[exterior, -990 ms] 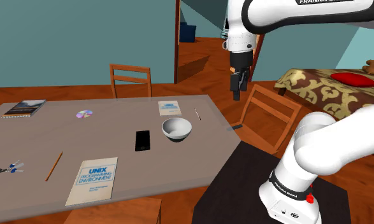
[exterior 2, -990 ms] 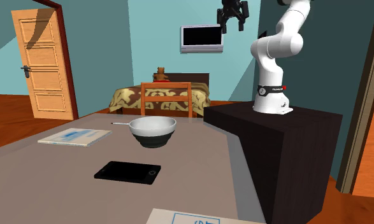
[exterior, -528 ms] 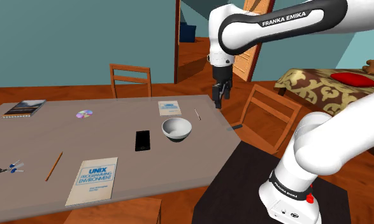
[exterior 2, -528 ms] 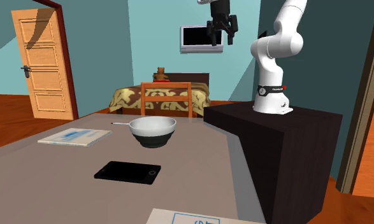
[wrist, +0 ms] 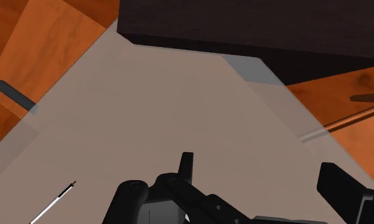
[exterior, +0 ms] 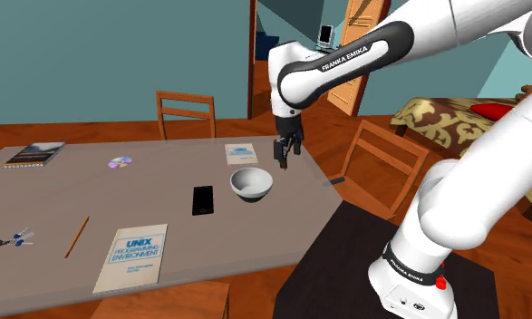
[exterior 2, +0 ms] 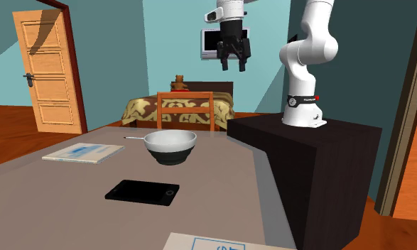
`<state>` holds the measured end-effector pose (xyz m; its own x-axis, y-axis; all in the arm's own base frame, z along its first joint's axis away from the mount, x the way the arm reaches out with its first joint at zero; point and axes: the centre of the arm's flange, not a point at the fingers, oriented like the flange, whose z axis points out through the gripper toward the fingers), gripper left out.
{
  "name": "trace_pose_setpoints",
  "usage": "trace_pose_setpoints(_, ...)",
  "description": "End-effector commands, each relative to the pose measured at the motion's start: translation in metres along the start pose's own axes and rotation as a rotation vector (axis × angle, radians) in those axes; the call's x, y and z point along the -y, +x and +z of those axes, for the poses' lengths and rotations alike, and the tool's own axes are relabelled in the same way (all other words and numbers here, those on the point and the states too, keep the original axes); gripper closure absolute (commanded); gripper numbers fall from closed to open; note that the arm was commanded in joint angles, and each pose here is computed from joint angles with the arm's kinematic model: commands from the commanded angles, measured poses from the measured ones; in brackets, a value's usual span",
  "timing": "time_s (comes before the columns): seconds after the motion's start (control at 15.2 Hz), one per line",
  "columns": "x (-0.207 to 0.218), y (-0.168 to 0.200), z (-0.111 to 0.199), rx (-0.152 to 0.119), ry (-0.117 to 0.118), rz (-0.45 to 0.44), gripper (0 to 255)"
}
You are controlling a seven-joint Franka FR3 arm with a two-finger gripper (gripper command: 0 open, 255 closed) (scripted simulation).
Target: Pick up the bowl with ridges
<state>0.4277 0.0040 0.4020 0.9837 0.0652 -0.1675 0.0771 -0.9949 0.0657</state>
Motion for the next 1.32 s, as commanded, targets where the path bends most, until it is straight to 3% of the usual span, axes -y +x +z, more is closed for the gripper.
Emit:
trace_pose_setpoints(0.0, 0.000, 0.023, 0.016, -0.007, -0.003, 0.002, 0)
trace_pose_setpoints(1.25, 0.015, 0.227, 0.148, -0.064, -0.032, 0.018, 0)
